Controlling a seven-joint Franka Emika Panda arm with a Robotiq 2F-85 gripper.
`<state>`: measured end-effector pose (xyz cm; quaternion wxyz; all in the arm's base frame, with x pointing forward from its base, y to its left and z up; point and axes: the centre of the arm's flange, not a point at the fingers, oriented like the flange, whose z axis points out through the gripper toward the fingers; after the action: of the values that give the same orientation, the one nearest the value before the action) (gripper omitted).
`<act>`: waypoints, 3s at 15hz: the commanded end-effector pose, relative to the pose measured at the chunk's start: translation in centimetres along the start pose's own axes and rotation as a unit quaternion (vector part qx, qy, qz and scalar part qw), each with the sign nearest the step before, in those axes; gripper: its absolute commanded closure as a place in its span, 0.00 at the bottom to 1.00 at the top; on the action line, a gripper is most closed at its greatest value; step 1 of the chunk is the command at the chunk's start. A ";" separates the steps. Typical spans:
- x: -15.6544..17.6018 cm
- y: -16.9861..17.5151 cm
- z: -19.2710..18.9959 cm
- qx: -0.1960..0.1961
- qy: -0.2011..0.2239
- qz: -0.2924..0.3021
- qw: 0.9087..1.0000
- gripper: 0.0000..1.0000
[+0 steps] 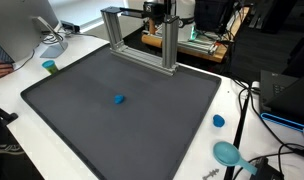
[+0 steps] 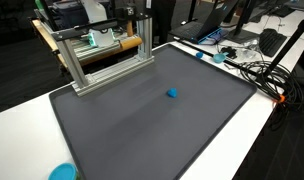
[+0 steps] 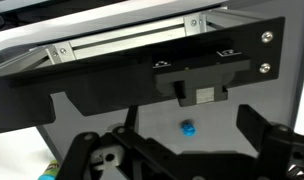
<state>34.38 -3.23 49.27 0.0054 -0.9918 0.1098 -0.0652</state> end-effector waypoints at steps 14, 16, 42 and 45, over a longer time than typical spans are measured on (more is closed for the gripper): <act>-1.0 -3.6 2.5 -0.020 0.028 -0.045 0.998 0.00; -1.0 -3.7 2.6 -0.020 0.032 -0.045 0.998 0.00; -2.0 -3.9 4.7 -0.014 -0.005 -0.070 0.997 0.00; -1.9 -4.0 5.1 -0.008 -0.007 -0.085 0.996 0.00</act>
<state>34.41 1.04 44.68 -0.0208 -0.9968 0.0426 -0.0645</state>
